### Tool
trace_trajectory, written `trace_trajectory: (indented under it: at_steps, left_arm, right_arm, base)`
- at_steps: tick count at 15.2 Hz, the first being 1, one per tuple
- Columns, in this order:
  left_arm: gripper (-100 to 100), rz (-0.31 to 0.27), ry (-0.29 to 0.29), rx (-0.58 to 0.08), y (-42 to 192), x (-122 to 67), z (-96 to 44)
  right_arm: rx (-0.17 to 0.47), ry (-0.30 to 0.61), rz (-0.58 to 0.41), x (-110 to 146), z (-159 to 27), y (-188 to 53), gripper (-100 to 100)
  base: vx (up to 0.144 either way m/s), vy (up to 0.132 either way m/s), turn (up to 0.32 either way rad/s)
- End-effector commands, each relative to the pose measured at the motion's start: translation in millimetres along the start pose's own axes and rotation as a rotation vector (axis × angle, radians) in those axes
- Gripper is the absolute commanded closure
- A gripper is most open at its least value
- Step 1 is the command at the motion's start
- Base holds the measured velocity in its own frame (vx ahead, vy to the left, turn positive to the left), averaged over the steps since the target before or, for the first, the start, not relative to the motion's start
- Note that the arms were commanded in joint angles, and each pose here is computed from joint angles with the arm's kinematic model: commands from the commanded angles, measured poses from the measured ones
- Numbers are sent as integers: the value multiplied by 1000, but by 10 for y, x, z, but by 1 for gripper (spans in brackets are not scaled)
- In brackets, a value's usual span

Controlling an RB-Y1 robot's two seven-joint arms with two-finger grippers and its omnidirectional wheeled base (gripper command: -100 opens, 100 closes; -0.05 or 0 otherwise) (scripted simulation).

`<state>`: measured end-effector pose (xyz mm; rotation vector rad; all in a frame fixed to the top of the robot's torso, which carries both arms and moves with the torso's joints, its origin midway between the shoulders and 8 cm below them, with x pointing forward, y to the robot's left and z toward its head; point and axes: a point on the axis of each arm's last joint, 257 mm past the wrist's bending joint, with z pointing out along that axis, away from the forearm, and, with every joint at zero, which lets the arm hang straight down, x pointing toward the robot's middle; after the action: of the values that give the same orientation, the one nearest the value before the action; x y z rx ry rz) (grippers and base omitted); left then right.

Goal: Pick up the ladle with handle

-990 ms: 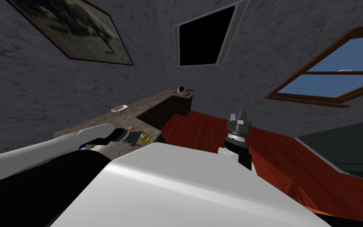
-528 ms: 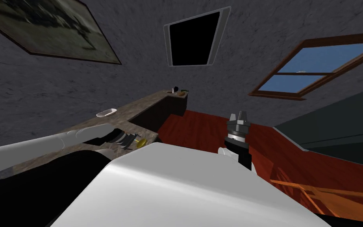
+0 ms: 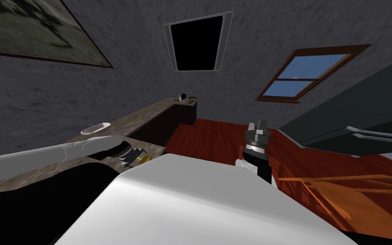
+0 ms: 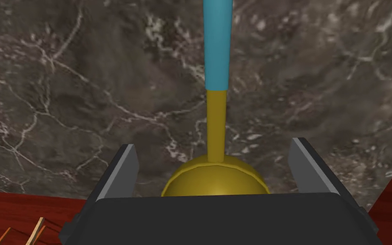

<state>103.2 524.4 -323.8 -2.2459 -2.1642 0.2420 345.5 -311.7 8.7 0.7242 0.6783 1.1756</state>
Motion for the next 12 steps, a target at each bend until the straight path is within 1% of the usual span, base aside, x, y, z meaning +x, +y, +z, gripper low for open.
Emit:
trace_trajectory:
  at_steps: [1, 2, 3, 4, 5, 9, 10, 11, 12]
  left_arm:
    - [-100, -11, 0, -8, -73, 31, 110]
    - [-100, -17, -1, -10, -113, 42, 162]
    - [-100, -17, -1, -10, -113, 42, 162]
    - [-100, -15, -1, -9, -92, 38, 124]
    - [100, -15, -1, -10, -95, 42, 134]
    - [100, -14, 0, -11, -90, 42, 131]
    - [100, 1, 1, -3, 7, 7, 7]
    - [100, 4, 1, -1, 27, 0, -18]
    - [100, 0, 2, -8, -17, 10, 34]
  right_arm:
    - [0, 0, 0, 0, 0, 0, 0]
    - [0, 0, 0, 0, 0, 0, 0]
    - [0, 0, 0, 0, 0, 0, 0]
    - [0, 0, 0, 0, 0, 0, 0]
    - [0, 0, 0, 0, 0, 0, 0]
    - [0, 0, 0, 0, 0, 0, 0]
    - [0, 0, 0, 0, 0, 0, 0]
    - [0, 0, 0, -1, -1, -1, 0]
    - [0, 0, 0, -1, -1, -1, 0]
  base:
    - [-3, -13, -125]
    - [-5, -11, -97]
    - [-6, -7, -54]
    - [0, 0, 0]
    - [0, 0, 0]
    - [0, 0, 0]
    - [2, 9, 132]
    - [4, 16, 178]
    - [3, 9, 58]
